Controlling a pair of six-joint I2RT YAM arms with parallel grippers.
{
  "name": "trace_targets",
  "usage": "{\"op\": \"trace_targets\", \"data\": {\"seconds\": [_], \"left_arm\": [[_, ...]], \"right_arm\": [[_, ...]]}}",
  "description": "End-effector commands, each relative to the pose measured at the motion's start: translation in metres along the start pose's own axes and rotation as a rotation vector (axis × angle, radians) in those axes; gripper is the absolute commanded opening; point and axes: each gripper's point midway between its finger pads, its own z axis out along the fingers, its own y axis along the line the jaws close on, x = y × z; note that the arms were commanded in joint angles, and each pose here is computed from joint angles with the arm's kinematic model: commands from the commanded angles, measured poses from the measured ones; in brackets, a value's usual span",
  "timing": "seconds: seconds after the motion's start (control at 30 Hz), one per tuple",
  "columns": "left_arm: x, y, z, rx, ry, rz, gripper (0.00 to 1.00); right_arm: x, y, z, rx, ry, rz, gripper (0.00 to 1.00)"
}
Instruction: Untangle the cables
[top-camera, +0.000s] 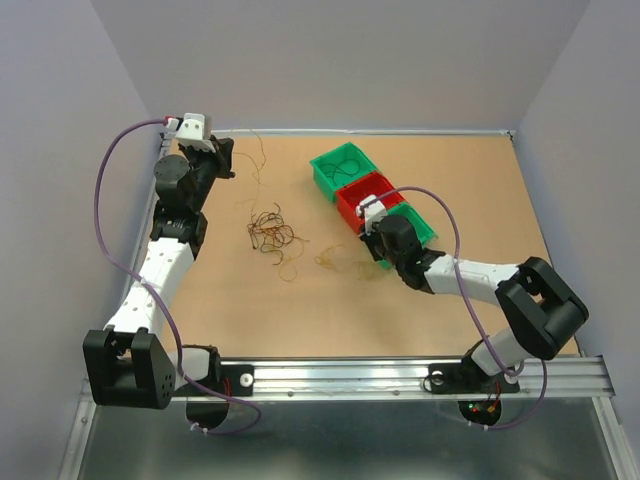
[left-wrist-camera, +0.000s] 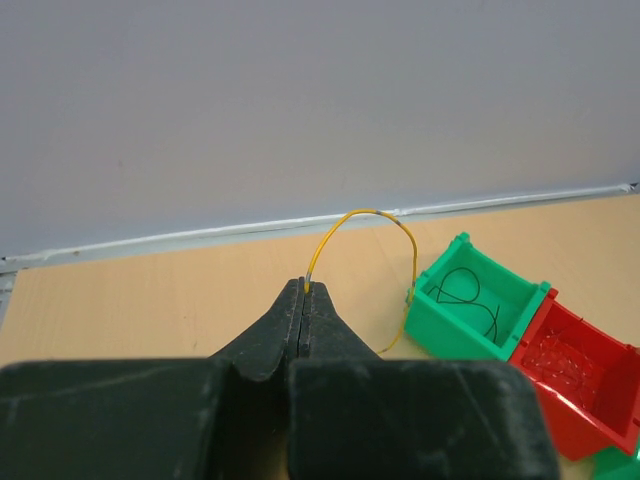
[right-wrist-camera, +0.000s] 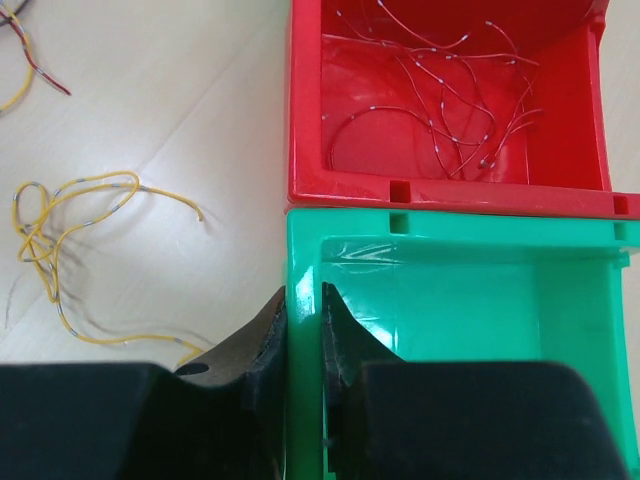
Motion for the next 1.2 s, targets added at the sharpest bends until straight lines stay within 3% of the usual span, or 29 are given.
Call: {"op": "trace_targets", "data": {"seconds": [0.0,0.27,0.4,0.73,1.17], "left_arm": [[-0.02,-0.004,-0.002,0.008,-0.071,0.024,0.0],[-0.019,-0.004,-0.001,0.01,-0.071,0.023,0.0],[-0.019,-0.004,-0.001,0.01,-0.069,0.023,0.0],[-0.018,-0.004,0.0,0.008,-0.066,0.022,0.0],[-0.018,-0.004,0.001,0.009,-0.065,0.024,0.0]], "right_arm": [[-0.083,-0.015,-0.016,0.061,-0.366,0.006,0.0],[-0.074,-0.02,-0.022,0.094,-0.417,-0.02,0.01],[-0.086,-0.024,-0.037,0.109,-0.535,-0.028,0.01],[-0.091,-0.034,-0.061,0.175,-0.691,-0.058,0.0],[-0.093,-0.036,-0.051,0.199,-0.677,-0.013,0.01]]}}
